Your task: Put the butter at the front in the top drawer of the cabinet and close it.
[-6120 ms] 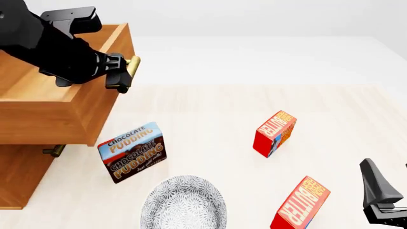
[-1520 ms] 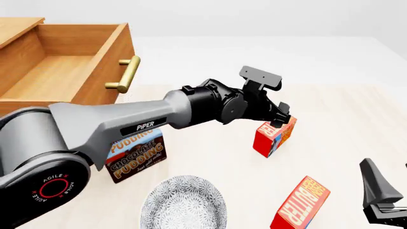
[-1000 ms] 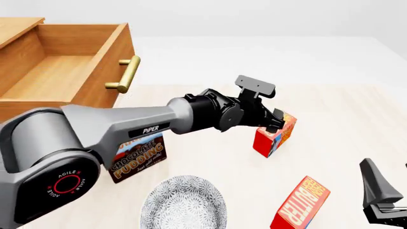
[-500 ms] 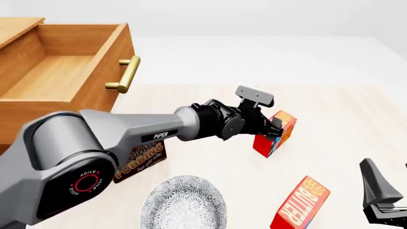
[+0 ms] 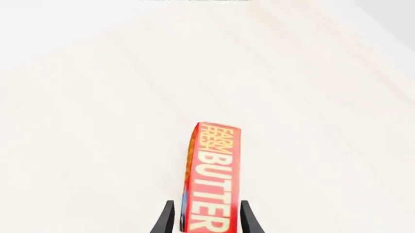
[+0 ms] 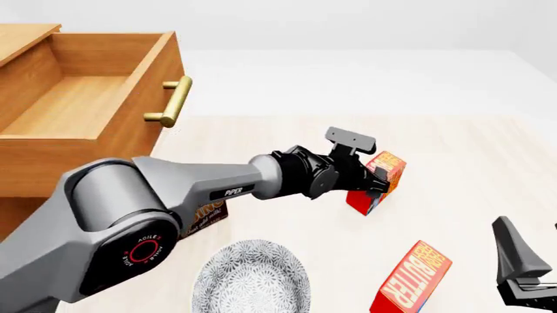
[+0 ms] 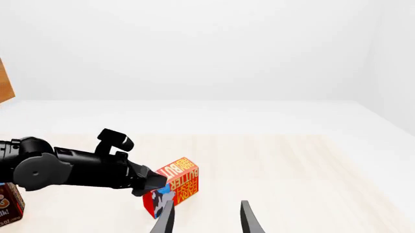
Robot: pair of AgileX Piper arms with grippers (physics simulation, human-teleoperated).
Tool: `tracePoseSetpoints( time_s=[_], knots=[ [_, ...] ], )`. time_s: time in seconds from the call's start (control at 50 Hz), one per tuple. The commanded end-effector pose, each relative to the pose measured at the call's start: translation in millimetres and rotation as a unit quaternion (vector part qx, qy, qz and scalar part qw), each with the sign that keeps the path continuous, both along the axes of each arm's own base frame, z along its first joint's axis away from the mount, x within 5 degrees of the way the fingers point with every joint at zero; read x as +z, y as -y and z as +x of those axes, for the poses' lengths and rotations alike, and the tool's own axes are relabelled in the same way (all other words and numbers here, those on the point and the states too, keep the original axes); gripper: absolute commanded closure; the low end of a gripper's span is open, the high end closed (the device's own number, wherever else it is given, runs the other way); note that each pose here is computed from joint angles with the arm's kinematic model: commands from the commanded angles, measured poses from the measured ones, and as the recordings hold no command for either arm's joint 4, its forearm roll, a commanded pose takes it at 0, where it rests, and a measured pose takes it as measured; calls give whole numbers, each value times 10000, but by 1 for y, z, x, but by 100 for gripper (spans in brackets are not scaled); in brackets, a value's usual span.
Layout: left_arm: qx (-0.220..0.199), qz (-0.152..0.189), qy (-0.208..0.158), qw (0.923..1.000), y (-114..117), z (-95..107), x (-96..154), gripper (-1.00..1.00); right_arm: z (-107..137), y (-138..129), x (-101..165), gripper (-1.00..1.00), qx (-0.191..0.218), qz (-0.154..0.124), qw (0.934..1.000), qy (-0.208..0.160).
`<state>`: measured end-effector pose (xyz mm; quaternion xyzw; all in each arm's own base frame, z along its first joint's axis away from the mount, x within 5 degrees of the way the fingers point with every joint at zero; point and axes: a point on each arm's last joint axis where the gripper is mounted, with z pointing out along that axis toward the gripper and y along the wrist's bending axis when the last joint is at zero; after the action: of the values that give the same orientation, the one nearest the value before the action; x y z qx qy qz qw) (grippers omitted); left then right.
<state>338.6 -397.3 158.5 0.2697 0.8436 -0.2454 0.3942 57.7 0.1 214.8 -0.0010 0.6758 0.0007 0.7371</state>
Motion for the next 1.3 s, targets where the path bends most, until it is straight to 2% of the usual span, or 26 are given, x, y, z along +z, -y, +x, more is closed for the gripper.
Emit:
tracePoseSetpoints(
  time_s=[0.02, 0.22, 0.74, 0.76, 0.88, 0.98, 1.08, 1.1, 1.18, 1.24, 1.3],
  knots=[
    [-30, 111, -109, 9999, 5, -2, -21, -100, 0, 0, 0, -100, -1, -1, 10000, 0],
    [-73, 135, -178, 9997, 13, -5, -34, -100, 0, 0, 0, -100, -1, 0, 10000, 0],
    [-75, 220, -234, 9995, 26, 7, -50, -100, 0, 0, 0, -100, 0, 1, 10000, 0],
    [-73, 218, -227, 9995, 26, 7, -50, 100, 0, 0, 0, -100, -1, 0, 10000, 0],
    [-114, 203, -184, 9996, 27, 5, -43, 100, 0, 0, 0, -100, -1, 1, 10000, 0],
    [-142, 198, -38, 9997, 21, 7, -15, 100, 0, 0, 0, -100, -1, 2, 10000, 1],
    [-142, 198, -38, 9997, 21, 7, -15, 100, 0, 0, 0, -100, -1, 2, 10000, 1],
    [-194, 191, 67, 9996, 14, 1, 14, 100, 0, 0, 0, -100, -1, 1, 10000, 0],
    [-235, 182, 109, 9995, 10, -5, 29, 100, 0, 0, 0, -100, 0, 1, 10000, 1],
    [-282, 88, 219, 9993, 1, -17, 58, 100, 0, 0, 0, -100, 0, 0, 10000, 0],
    [-308, 56, 256, 9992, -4, -24, 73, 100, 0, 0, 0, -100, 0, -1, 10000, -1]
  ],
)
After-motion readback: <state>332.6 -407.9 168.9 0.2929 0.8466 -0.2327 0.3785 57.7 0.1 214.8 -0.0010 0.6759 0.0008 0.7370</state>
